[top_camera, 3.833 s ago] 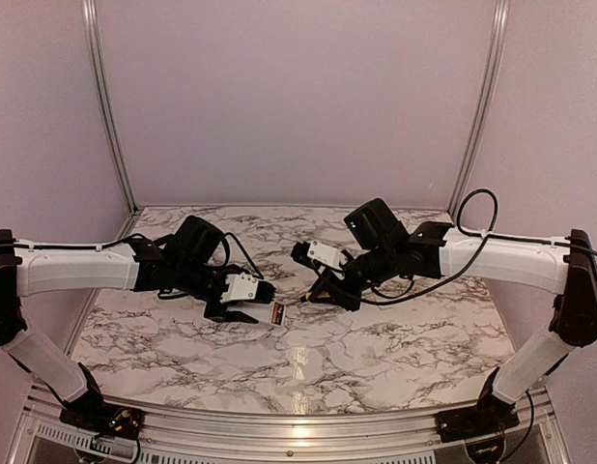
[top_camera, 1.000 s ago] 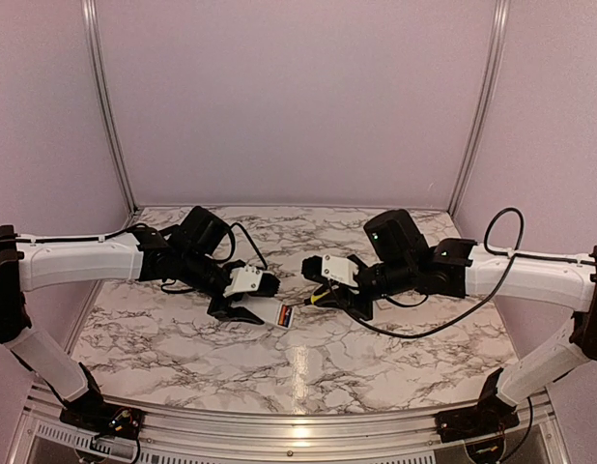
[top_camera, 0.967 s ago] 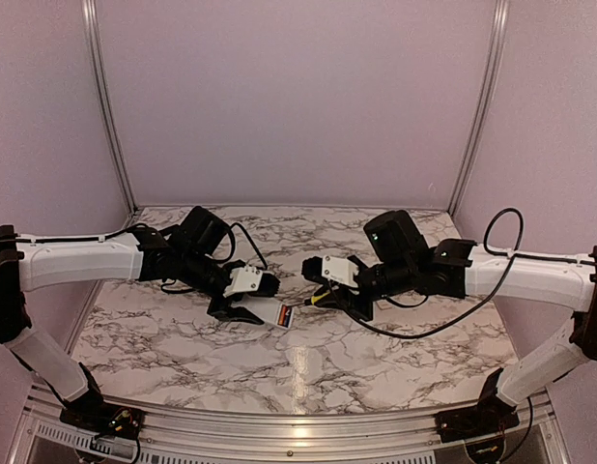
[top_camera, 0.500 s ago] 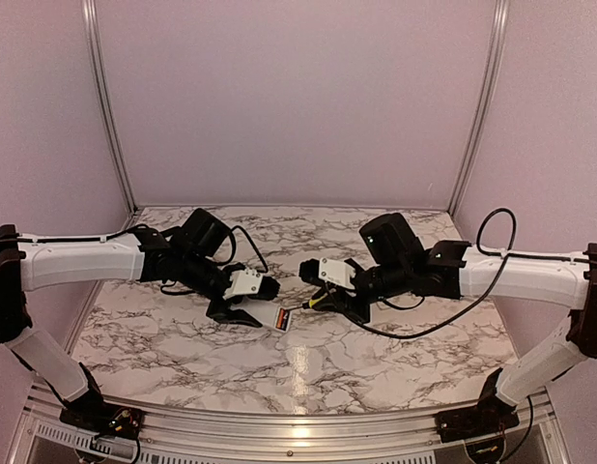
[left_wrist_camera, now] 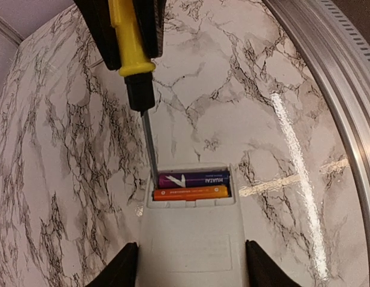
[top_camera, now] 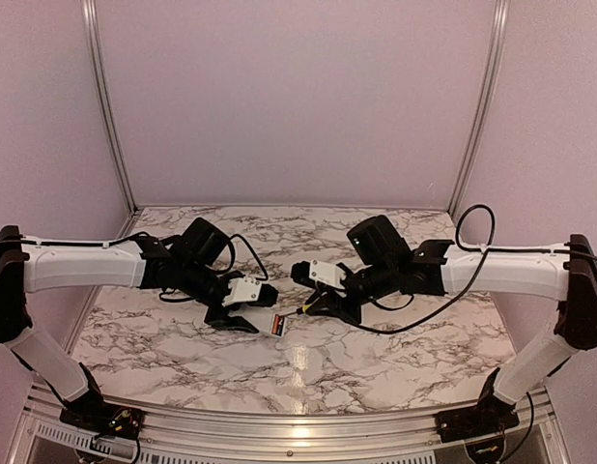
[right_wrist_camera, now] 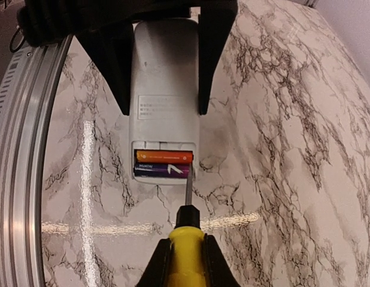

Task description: Unload the batteries from the remote control

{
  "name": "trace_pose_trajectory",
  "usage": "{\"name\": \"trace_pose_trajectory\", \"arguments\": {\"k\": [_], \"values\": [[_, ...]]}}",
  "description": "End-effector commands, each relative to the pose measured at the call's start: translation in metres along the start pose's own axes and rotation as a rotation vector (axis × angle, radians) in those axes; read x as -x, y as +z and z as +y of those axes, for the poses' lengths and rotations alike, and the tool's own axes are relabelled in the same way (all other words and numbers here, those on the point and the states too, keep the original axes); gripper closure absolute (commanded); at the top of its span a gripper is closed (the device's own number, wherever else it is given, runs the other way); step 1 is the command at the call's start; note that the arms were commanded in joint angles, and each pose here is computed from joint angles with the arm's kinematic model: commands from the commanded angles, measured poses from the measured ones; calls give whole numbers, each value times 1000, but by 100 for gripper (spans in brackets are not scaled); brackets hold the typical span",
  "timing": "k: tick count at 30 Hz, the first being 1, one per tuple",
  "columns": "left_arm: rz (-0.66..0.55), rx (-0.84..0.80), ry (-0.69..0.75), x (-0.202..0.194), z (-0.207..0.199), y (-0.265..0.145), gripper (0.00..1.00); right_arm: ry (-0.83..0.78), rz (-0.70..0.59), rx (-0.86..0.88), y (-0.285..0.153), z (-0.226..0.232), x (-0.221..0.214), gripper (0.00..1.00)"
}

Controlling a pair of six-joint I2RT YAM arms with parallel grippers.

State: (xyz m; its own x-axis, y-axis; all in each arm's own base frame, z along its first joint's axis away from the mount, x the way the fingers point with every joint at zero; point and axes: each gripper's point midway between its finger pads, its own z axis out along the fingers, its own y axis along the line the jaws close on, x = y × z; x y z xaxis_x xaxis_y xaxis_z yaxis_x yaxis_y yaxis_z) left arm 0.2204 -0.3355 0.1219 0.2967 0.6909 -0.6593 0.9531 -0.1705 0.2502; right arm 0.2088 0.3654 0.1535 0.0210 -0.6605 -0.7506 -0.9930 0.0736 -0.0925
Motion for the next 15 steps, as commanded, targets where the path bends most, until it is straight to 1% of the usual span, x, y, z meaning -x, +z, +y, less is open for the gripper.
{"name": "trace_pose_trajectory", "arguments": {"k": [1,15], "values": [[-121,223,69,35,55,-22,100,69,49,169,12,32,-16,100],[-81,313,72,15,80,-25,100,112,55,271,33,43,-23,100]]}}
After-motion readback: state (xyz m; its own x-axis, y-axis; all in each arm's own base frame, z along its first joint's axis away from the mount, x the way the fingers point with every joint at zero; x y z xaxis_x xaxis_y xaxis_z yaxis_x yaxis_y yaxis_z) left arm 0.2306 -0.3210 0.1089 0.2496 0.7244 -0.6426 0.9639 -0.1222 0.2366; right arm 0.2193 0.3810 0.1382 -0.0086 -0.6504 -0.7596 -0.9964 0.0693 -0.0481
